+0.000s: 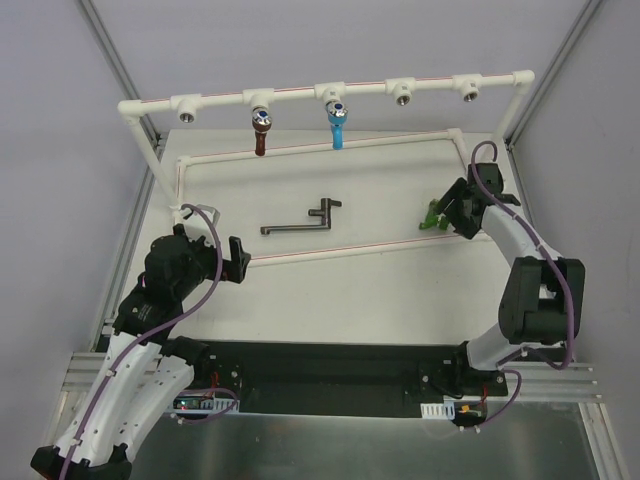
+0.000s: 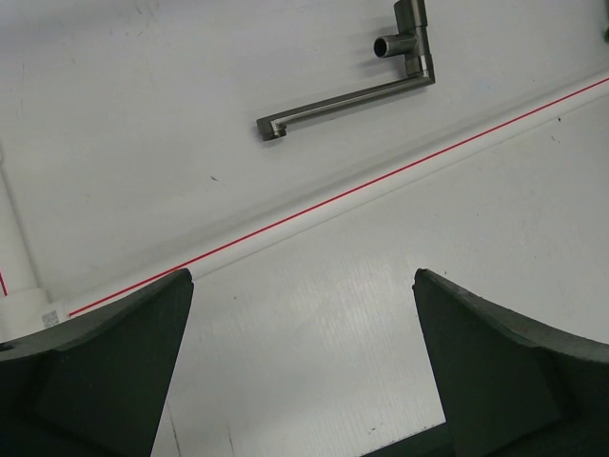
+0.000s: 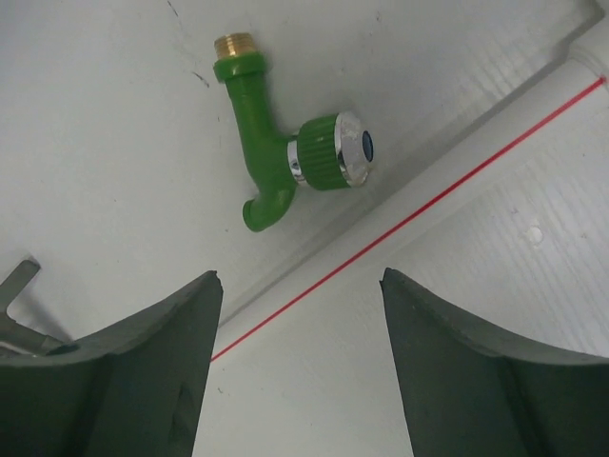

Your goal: Install the water faucets

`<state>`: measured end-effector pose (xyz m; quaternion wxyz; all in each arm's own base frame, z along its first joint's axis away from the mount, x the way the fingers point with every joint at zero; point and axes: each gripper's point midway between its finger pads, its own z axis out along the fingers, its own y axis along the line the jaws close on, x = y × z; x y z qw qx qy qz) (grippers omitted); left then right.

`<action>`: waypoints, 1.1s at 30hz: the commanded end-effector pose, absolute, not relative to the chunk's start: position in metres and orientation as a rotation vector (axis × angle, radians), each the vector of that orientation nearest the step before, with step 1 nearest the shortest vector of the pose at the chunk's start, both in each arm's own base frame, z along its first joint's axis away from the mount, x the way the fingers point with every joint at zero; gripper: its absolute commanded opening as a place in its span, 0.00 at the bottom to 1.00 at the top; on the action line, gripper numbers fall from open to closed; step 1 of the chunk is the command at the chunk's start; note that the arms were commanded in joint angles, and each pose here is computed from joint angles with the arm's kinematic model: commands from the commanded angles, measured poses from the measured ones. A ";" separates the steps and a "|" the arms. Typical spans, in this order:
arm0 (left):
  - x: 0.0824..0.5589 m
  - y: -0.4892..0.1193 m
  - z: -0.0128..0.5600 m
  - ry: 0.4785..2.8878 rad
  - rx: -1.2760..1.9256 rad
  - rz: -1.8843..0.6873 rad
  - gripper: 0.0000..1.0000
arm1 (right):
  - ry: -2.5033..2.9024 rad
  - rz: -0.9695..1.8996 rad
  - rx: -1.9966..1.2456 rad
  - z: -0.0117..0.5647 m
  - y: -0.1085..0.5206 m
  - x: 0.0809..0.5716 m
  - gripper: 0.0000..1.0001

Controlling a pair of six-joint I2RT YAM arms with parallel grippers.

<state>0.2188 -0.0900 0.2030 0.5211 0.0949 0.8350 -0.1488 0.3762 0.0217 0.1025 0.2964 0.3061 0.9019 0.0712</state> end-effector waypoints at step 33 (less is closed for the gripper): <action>0.232 -0.084 0.179 2.092 0.249 -0.275 0.99 | 2.385 0.232 1.050 0.027 0.005 0.445 0.80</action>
